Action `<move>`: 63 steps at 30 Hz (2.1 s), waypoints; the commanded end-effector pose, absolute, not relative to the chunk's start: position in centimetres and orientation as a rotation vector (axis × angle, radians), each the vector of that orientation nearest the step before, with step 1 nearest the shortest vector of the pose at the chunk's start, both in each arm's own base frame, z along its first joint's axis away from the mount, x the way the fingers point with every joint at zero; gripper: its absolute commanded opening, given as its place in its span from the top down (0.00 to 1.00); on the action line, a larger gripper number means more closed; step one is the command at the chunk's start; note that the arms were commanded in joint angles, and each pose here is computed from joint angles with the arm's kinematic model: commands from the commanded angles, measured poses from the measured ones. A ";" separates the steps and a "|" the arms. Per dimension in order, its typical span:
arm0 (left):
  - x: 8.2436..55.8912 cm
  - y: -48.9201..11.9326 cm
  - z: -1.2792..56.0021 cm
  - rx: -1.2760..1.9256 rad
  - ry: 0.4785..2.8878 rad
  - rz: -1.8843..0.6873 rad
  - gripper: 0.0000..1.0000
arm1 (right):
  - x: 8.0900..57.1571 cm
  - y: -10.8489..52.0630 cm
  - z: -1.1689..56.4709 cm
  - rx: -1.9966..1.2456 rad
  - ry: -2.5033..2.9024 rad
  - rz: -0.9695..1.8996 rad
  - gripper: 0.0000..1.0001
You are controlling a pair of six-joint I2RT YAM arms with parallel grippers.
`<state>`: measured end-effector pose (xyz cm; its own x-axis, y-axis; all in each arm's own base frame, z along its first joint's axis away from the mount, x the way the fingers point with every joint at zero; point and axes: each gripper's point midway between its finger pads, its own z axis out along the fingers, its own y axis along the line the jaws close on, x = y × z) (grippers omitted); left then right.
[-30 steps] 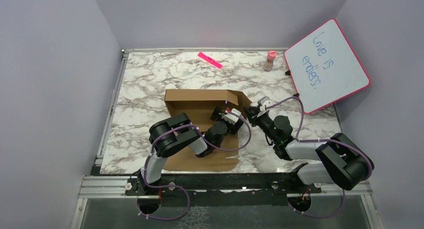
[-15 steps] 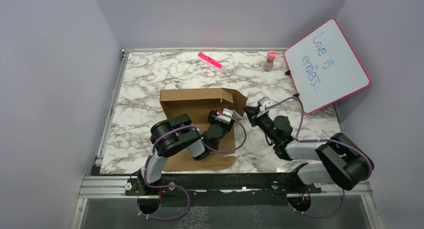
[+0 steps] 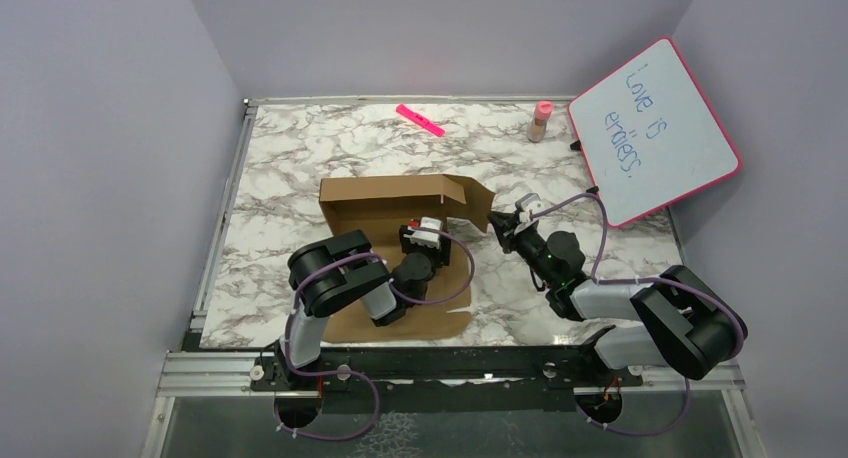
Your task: Fold the paper box
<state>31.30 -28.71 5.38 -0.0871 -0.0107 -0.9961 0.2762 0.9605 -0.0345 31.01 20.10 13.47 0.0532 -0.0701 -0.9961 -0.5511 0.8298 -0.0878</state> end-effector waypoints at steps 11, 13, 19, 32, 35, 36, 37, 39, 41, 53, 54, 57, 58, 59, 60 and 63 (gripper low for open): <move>31.5 -27.7 4.9 0.074 1.693 -0.417 0.35 | 30.5 21.0 14.6 -0.535 1.454 0.445 0.78; 31.3 -27.7 4.5 0.083 1.703 -0.423 0.36 | 30.5 20.8 15.4 -0.504 1.447 0.449 0.74; 30.8 -27.6 3.8 0.098 1.724 -0.440 0.37 | 31.0 19.4 18.1 -0.411 1.443 0.414 0.63; 30.7 -28.5 6.0 0.209 1.653 -0.452 0.23 | 37.3 15.8 18.1 -0.252 1.587 0.196 0.55; 30.8 -28.7 6.2 0.242 1.648 -0.437 0.19 | 38.1 16.4 16.4 -0.285 1.632 0.227 0.55; 30.8 -28.7 6.2 0.249 1.650 -0.430 0.17 | 38.3 16.9 15.7 -0.315 1.648 0.240 0.55; 30.9 -28.8 6.2 0.256 1.652 -0.420 0.16 | 38.4 17.4 14.9 -0.347 1.671 0.252 0.55; 31.1 -29.0 6.0 0.278 1.655 -0.401 0.12 | 38.3 18.5 13.8 -0.403 1.699 0.290 0.55; 31.5 -29.2 6.0 0.296 1.657 -0.380 0.10 | 38.1 19.6 13.1 -0.456 1.709 0.338 0.55; 33.3 -30.5 6.1 0.336 1.653 -0.295 0.01 | 37.0 22.0 10.6 -0.516 1.766 0.496 0.55; 33.4 -30.7 6.0 0.341 1.654 -0.291 0.01 | 36.9 22.1 10.4 -0.517 1.770 0.510 0.55; 33.8 -31.1 5.7 0.355 1.658 -0.276 0.01 | 36.6 22.5 10.3 -0.524 1.766 0.539 0.55; 33.9 -31.1 5.6 0.352 1.660 -0.262 0.01 | 36.6 22.5 10.3 -0.520 1.765 0.543 0.55; 34.1 -30.9 5.5 0.346 1.663 -0.246 0.01 | 36.6 22.5 10.2 -0.518 1.765 0.545 0.55; 34.2 -30.8 5.3 0.343 1.669 -0.232 0.01 | 36.5 22.6 10.3 -0.519 1.759 0.549 0.55; 34.6 -30.5 4.7 0.329 1.682 -0.180 0.01 | 36.4 22.7 9.9 -0.519 1.763 0.557 0.55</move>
<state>33.94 -31.14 5.79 -0.1002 0.0599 -0.9932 0.3781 0.9256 0.0177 36.73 21.75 9.73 -0.2577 -0.0916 -0.9619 -0.5729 0.8161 0.0757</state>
